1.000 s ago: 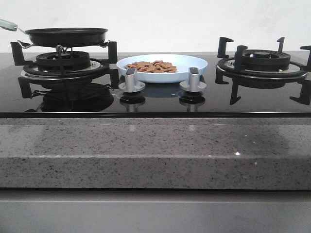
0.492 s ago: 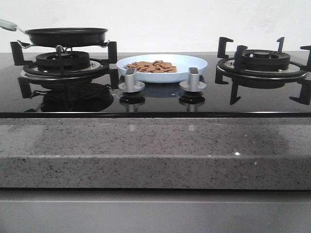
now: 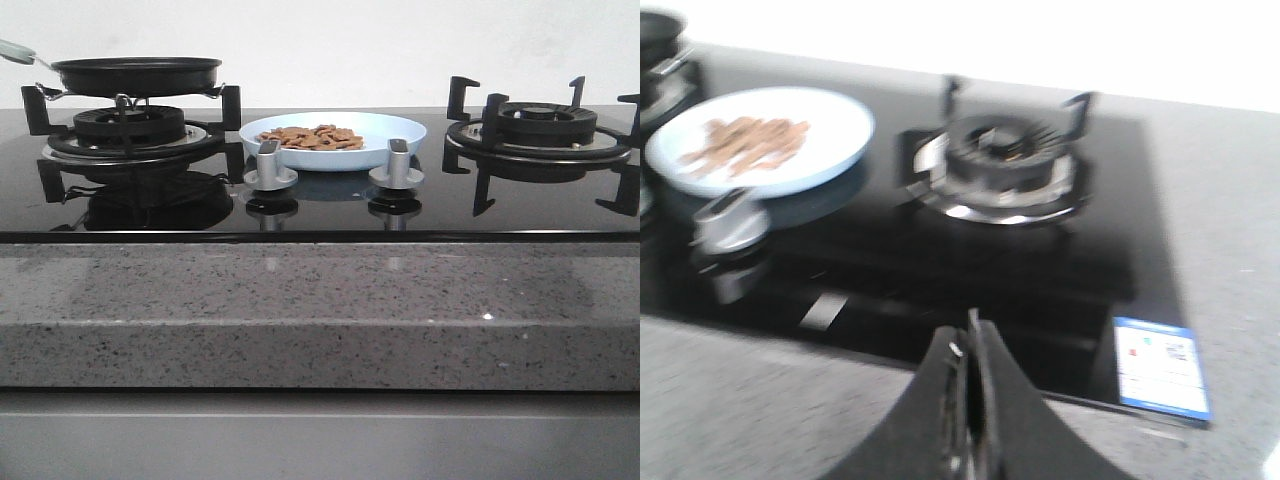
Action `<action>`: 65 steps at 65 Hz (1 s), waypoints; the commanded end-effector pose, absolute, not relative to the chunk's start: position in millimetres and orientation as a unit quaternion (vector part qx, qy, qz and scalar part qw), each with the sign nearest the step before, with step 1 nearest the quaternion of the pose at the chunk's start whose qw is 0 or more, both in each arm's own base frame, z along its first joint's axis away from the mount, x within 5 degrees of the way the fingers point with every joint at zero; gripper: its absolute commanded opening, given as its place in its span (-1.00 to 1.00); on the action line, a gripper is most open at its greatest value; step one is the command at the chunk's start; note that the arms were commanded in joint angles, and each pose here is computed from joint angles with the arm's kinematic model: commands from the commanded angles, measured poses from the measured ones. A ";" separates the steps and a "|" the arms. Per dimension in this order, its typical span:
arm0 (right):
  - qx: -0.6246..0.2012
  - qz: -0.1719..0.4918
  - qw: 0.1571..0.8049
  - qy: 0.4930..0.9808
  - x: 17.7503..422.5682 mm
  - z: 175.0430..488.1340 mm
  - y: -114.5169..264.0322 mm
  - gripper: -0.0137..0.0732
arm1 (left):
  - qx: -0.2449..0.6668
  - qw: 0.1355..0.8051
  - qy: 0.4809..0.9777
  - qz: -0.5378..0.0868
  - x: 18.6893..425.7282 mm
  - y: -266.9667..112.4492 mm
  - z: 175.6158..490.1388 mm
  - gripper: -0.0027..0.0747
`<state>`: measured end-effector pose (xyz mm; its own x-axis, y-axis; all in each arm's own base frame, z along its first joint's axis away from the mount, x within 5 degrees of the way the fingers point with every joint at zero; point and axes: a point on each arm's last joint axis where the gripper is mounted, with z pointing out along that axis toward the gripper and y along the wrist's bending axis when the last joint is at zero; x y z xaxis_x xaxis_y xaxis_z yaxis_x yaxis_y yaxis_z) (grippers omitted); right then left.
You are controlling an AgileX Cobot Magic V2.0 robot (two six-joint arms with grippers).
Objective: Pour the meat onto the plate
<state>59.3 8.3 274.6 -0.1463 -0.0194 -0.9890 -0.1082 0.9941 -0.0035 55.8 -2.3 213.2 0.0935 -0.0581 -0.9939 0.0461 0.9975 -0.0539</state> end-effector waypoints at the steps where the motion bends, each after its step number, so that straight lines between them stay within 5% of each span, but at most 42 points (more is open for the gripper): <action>1: -0.016 0.021 0.717 0.696 56.9 272.6 4.0 -0.95 | -0.006 0.770 0.636 -0.041 53.5 -2.2 219.3 -0.98; 28: -0.007 0.026 0.741 0.670 54.3 209.9 2.5 -0.95 | -0.006 0.770 0.637 -0.041 53.7 -2.2 219.2 -0.98; 65: -0.002 0.026 0.750 0.661 54.5 210.6 1.9 -0.95 | -0.006 0.770 0.637 -0.041 53.7 -2.2 219.2 -0.98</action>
